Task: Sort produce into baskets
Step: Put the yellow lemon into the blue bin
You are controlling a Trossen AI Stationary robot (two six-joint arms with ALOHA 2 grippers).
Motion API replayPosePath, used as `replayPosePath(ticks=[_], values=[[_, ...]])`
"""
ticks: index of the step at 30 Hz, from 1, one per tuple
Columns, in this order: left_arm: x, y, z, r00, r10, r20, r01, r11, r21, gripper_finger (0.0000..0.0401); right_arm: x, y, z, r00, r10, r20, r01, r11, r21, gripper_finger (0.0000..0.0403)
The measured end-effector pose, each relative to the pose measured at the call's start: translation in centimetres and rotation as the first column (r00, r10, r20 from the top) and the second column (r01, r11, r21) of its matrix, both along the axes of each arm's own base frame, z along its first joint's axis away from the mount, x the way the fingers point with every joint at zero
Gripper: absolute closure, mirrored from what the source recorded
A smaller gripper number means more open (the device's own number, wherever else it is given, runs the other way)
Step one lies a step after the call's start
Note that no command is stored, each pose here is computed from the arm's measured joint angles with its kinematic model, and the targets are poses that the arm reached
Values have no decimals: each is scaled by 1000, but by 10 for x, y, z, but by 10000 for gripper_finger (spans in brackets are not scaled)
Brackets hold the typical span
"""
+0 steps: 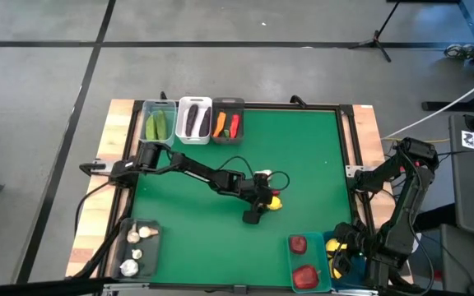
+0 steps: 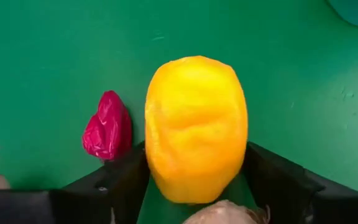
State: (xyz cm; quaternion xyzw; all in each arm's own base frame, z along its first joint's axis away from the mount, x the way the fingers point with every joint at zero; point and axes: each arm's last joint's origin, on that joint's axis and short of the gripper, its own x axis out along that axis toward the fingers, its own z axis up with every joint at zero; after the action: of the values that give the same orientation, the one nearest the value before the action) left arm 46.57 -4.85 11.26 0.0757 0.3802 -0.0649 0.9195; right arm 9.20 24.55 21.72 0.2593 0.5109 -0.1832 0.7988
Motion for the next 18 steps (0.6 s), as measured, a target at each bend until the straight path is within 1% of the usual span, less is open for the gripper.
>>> replayPosePath(ticks=[7,11,14,18], values=[[1,0,1,1000,28,8,-28,999,-23,193,0,0,0,1000,-1,2,1,1000,-1,107],[2,0,5,998,49,35,-47,998,-48,205,2,0,1,998,-4,62,5,1000,-20,107],[3,0,18,995,68,73,-62,995,-74,205,3,-1,2,992,6,130,1,999,-54,107],[1,0,45,988,80,134,-67,993,-98,199,5,-2,3,978,21,210,-1,996,-94,107]])
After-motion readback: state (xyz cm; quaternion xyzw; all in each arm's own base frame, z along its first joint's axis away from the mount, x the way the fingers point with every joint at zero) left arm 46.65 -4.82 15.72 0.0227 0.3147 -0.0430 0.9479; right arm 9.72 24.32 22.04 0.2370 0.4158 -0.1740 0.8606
